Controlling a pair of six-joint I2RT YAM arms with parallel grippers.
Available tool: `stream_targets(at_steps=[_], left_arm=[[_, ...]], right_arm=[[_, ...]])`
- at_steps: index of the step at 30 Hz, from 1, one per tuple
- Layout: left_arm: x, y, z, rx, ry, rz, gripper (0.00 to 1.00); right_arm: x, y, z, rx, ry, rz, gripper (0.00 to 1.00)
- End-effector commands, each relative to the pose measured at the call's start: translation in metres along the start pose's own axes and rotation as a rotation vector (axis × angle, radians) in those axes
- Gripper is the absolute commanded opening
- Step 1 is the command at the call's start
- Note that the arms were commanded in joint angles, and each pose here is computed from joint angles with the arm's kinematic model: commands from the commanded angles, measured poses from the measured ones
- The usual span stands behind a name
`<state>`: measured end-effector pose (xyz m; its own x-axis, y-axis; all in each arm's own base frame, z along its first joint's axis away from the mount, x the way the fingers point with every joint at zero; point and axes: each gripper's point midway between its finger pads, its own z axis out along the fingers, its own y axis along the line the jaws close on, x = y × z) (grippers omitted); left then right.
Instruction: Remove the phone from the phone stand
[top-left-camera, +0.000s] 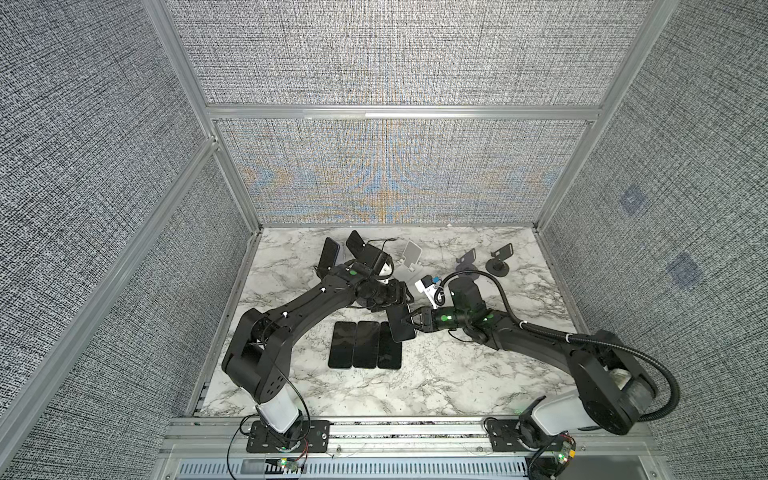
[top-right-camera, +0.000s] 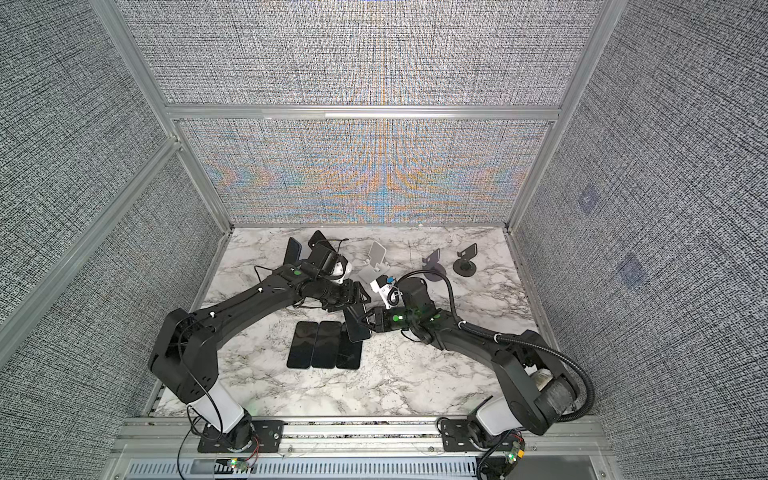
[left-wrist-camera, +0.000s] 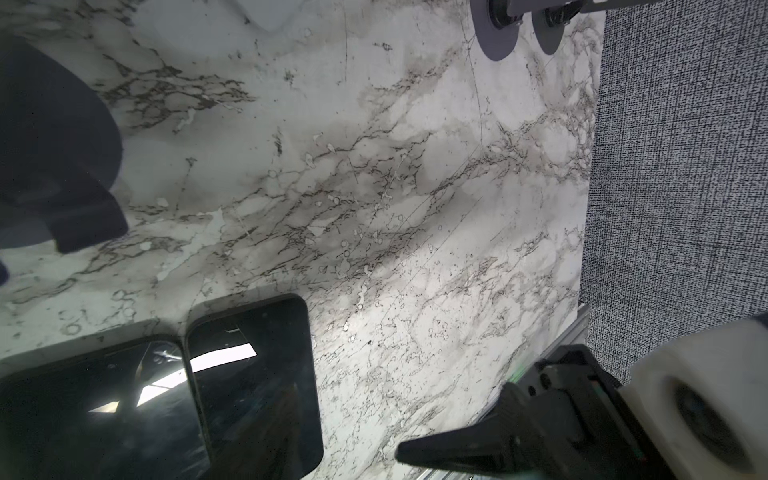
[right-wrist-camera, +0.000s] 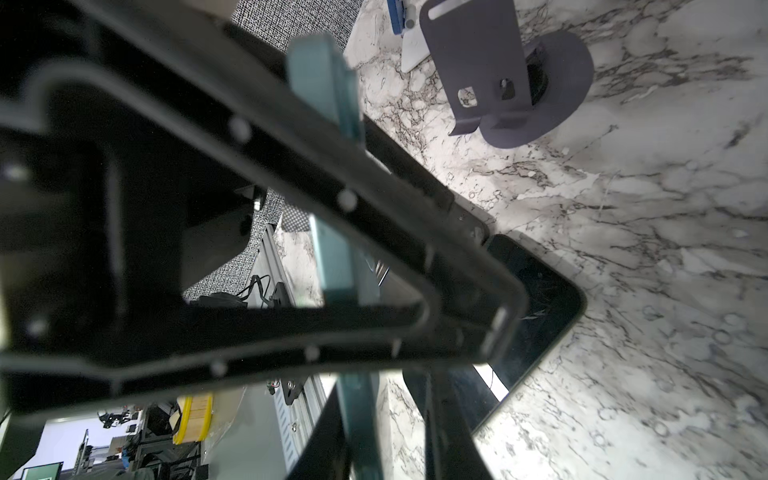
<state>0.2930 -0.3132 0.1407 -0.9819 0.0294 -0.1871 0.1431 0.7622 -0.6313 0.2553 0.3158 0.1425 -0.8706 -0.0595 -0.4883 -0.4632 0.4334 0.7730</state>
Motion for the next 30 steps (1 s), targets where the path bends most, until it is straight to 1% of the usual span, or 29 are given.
stream_targets(at_steps=[1, 4, 10, 12, 15, 20, 23, 26, 30], left_arm=[[-0.005, -0.011, 0.001, 0.049, -0.015, 0.003, 0.49], [-0.006, -0.012, 0.002, 0.051, -0.020, 0.005, 0.49], [-0.004, -0.009, 0.004, 0.041, -0.017, 0.004, 0.50], [-0.004, -0.009, 0.005, 0.042, -0.017, 0.003, 0.52], [-0.004, -0.010, 0.005, 0.051, -0.017, 0.002, 0.62], [-0.003, -0.009, 0.005, 0.056, -0.023, 0.000, 0.84], [-0.002, -0.009, 0.007, 0.071, -0.026, -0.008, 0.94], [-0.001, -0.008, 0.010, 0.079, -0.023, -0.014, 0.99], [0.000, -0.006, 0.005, 0.063, -0.034, -0.008, 0.99]], right_arm=[[-0.005, 0.009, 0.004, -0.052, -0.024, -0.008, 0.20], [-0.002, 0.007, 0.007, -0.055, -0.021, 0.004, 0.17], [-0.001, 0.004, 0.004, -0.040, -0.039, 0.009, 0.00], [-0.001, 0.004, 0.003, -0.034, -0.046, 0.008, 0.00], [0.000, 0.001, 0.002, -0.024, -0.051, 0.016, 0.00], [0.002, -0.003, -0.002, 0.003, -0.070, 0.032, 0.00], [0.005, -0.006, -0.004, 0.014, -0.077, 0.046, 0.00], [0.008, -0.010, -0.005, 0.018, -0.087, 0.068, 0.00], [0.015, -0.019, -0.009, 0.048, -0.105, 0.110, 0.00]])
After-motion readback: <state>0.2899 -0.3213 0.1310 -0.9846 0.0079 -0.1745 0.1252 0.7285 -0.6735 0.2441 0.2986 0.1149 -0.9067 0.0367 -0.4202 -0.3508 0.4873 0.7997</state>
